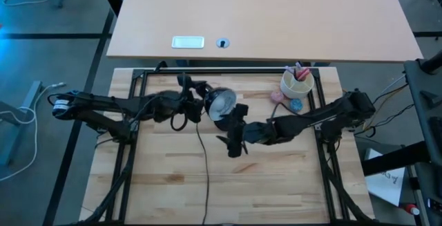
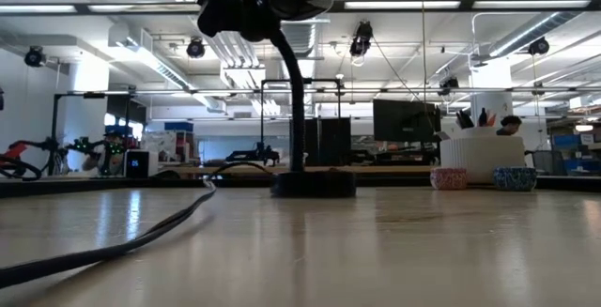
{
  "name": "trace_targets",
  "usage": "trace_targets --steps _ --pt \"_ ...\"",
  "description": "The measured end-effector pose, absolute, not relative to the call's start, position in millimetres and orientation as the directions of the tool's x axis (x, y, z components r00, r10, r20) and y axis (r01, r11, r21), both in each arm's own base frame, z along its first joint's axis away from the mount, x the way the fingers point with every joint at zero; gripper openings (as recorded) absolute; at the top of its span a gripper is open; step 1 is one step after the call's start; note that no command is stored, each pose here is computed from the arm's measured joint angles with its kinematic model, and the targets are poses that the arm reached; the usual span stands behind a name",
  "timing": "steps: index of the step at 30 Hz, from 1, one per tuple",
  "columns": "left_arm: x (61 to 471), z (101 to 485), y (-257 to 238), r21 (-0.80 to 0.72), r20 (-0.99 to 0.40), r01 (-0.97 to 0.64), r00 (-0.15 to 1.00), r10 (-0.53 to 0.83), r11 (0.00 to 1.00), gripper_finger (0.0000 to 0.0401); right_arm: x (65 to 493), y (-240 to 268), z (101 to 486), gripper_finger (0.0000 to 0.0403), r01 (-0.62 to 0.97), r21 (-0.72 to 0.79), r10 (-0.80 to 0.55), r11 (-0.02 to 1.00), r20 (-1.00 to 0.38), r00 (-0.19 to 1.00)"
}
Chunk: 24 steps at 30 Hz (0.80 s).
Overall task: Screw lightbulb
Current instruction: Insert the lightbulb into the lamp
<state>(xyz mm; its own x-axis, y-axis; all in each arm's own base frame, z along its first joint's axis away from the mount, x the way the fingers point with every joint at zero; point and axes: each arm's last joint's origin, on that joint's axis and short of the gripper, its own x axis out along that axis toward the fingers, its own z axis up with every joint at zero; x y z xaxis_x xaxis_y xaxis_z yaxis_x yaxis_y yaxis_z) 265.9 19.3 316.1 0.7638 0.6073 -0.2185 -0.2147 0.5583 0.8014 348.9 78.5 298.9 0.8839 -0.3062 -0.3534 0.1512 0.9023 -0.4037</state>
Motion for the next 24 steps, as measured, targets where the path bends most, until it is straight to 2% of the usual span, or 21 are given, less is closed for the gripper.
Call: trace_targets --steps 9,18,21,24 --pt "265.7 316.0 21.3 0.776 -0.219 -0.245 0.759 0.613 0.581 0.0327 371.1 85.3 310.1 0.0355 0.132 -0.387 -0.273 0.912 -0.335 0.902" --pt "265.0 311.1 21.4 0.779 -0.233 -0.233 0.755 0.613 0.583 0.0327 352.8 90.0 332.0 0.0355 0.081 -0.445 -0.256 0.892 -0.349 0.901" --pt "264.8 308.4 21.4 0.779 -0.237 -0.229 0.754 0.613 0.583 0.0327 348.4 96.6 334.7 0.0355 0.103 -0.533 -0.316 0.840 -0.326 0.891" --pt "264.9 307.0 21.3 0.781 -0.245 -0.218 0.755 0.608 0.585 0.0320 346.0 98.6 340.4 0.0355 0.157 -0.662 -0.429 0.733 -0.270 0.862"
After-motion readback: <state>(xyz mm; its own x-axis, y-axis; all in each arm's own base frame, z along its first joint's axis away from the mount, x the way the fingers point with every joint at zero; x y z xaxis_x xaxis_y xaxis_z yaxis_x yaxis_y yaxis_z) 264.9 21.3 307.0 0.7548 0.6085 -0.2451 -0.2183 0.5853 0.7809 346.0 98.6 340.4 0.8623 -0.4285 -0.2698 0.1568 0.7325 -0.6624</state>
